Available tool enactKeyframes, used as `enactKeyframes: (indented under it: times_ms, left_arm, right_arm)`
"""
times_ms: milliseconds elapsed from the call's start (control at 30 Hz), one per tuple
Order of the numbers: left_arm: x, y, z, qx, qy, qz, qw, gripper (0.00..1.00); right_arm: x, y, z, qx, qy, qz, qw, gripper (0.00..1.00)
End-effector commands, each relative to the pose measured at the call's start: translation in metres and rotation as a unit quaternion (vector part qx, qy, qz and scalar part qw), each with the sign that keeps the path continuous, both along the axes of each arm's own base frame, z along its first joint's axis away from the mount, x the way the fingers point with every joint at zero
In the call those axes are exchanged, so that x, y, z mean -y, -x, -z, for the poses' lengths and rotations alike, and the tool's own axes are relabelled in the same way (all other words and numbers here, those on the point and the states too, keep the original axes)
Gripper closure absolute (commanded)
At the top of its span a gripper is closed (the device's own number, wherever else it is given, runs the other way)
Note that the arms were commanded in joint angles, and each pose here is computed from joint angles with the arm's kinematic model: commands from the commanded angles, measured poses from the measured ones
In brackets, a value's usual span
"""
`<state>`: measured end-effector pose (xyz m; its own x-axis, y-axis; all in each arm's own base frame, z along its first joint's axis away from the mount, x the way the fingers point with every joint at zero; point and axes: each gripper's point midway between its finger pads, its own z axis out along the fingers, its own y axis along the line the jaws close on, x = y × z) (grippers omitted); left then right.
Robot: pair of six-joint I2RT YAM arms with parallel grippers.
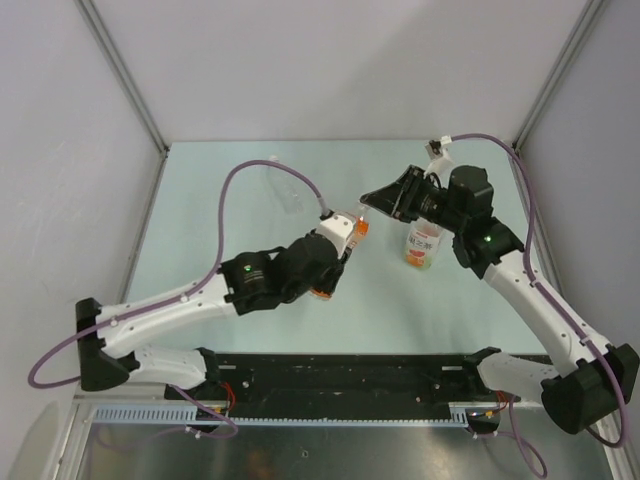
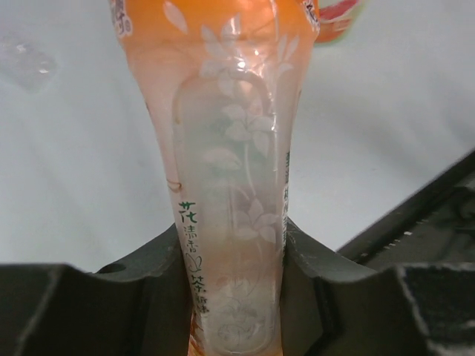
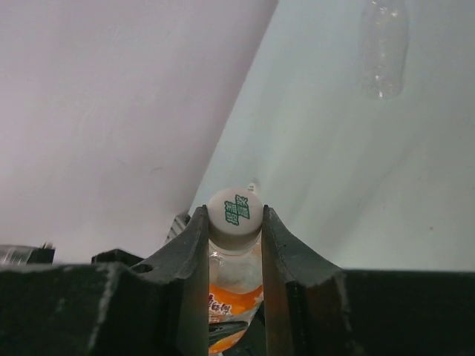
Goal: Unscrew the bottle caps
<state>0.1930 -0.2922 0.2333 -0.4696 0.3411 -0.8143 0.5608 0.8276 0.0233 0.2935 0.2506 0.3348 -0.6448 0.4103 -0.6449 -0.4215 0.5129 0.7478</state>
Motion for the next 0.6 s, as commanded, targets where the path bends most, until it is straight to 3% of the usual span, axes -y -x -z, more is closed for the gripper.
enactKeyframes:
  times_ms: [0, 233, 567]
  left_arm:
    - [0.020, 0.015, -0.034, -0.019, 0.126, 0.078, 0.989, 1.00]
    - [0.037, 0.059, -0.077, -0.025, 0.262, 0.234, 0.936, 1.00]
    - [0.047, 0.121, -0.108, -0.032, 0.333, 0.408, 0.849, 1.00]
  right_arm:
    - [0.002, 0.019, -0.046, 0.070, -0.063, -0.044, 0.995, 1.00]
    - [0.009, 0.027, -0.057, 0.090, -0.105, -0.065, 0.988, 1.00]
    - [0.017, 0.053, -0.093, 0.184, -0.145, -0.085, 0.968, 1.00]
